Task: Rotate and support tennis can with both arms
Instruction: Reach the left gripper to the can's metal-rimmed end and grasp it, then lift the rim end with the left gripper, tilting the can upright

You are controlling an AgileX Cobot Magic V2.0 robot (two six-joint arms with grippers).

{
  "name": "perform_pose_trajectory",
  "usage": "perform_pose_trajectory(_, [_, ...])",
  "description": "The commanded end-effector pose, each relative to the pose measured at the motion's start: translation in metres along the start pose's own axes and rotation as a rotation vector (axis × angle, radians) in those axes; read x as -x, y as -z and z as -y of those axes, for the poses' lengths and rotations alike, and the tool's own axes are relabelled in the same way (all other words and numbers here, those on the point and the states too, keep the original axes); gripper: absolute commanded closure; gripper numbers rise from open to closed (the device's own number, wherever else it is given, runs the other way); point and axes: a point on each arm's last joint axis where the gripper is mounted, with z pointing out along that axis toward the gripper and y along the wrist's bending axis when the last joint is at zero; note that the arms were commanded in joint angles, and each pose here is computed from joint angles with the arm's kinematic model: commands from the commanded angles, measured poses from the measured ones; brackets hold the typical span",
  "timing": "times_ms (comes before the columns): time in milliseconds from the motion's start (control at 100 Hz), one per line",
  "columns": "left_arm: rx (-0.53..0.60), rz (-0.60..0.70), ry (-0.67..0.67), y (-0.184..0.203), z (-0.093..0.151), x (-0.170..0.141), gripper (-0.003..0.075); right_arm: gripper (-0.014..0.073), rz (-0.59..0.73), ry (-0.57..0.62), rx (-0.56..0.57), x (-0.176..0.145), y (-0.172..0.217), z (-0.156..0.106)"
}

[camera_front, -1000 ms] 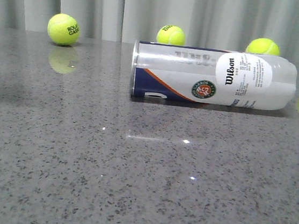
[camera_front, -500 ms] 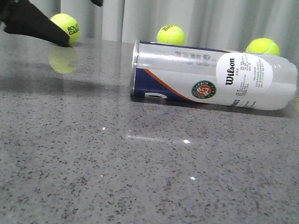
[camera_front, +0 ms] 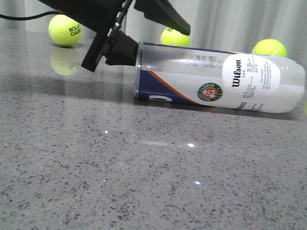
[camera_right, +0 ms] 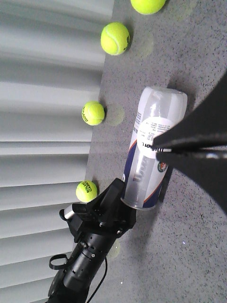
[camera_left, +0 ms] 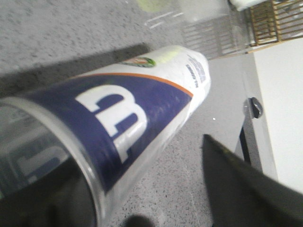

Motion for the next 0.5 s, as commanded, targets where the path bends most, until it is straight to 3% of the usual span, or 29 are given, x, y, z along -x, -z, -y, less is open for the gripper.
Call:
perform_pose_trajectory(0, [-0.125,0.050,-0.032,0.010,0.033,0.008,0.0513,0.0655,0.083,0.005,-0.015,0.013,0.001,0.000])
perform_pose_trajectory(150, [-0.177,0.051,-0.049,0.010,0.038,0.008,0.0741,0.0655,0.083,0.005,-0.015,0.013,0.001,0.000])
perform_pose_trajectory(300, [-0.220,0.041,-0.061,0.011,0.041,0.006,0.0739,0.0655,0.083,0.005,-0.015,0.013,0.001,0.000])
perform_pose_trajectory(490, [-0.316,0.064,-0.199,0.017,0.057,0.006,0.0739,0.0655,0.083,0.005,-0.015,0.013,0.001,0.000])
